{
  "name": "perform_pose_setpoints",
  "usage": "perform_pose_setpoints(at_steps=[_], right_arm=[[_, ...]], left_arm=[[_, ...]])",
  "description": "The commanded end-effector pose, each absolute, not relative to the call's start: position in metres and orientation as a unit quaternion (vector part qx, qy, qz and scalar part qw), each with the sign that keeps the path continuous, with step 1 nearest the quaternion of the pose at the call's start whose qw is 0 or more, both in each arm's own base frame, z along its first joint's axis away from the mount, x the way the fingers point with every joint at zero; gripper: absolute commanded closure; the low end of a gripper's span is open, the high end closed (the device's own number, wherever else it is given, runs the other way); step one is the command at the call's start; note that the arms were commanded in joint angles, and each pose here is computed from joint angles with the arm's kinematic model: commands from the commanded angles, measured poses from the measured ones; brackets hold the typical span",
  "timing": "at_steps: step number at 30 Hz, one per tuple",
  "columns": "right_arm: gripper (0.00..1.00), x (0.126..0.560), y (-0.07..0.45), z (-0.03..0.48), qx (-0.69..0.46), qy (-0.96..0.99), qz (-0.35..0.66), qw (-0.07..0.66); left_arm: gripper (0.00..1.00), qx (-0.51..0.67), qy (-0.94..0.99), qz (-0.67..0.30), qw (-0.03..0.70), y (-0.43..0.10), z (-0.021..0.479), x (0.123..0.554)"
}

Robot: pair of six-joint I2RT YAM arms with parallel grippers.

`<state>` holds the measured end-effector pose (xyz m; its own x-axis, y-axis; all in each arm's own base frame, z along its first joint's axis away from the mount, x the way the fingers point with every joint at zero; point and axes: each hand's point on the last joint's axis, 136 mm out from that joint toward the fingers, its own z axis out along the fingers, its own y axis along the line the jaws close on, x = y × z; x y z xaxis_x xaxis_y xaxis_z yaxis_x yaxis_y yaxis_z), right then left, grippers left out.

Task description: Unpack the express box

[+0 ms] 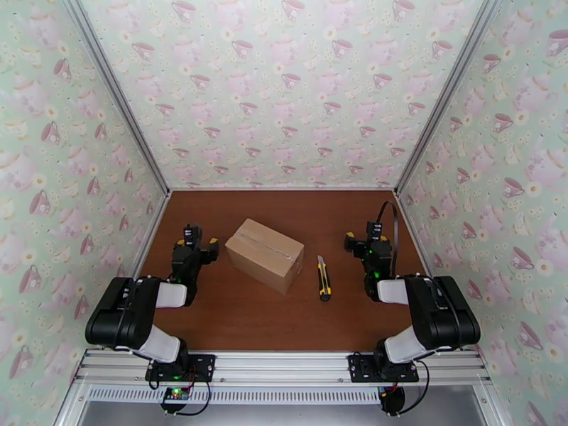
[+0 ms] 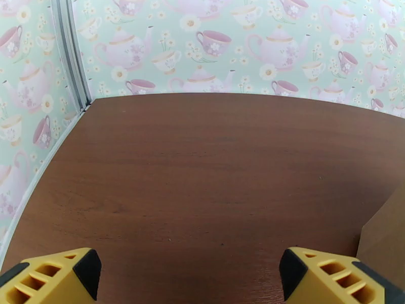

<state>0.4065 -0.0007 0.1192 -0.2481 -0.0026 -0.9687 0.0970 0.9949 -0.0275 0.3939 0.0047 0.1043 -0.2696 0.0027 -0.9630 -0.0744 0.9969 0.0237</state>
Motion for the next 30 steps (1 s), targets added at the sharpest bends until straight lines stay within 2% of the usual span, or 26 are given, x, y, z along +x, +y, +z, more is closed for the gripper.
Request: perform_pose_setpoints(at_steps=[1, 26, 27, 30], right_arm=[[0.00, 0.405, 0.001, 0.116, 0.033, 0.789, -0.033, 0.613], [0.00, 0.405, 0.001, 0.117, 0.032, 0.789, -0.032, 0.613], [0.02, 0.406, 0.002, 0.118, 0.029, 0.788, -0.031, 0.614], [0.13, 0.409, 0.008, 0.130, 0.012, 0.799, -0.030, 0.600]], left_arm=[[0.00, -0.014, 0.791, 0.028, 0.611, 0.003, 0.111, 0.400], [0.00, -0.021, 0.793, 0.032, 0.608, 0.005, 0.111, 0.402], [0.05, -0.032, 0.791, 0.039, 0.610, 0.009, 0.113, 0.401], [0.09, -0.086, 0.778, 0.072, 0.618, 0.030, 0.137, 0.390]])
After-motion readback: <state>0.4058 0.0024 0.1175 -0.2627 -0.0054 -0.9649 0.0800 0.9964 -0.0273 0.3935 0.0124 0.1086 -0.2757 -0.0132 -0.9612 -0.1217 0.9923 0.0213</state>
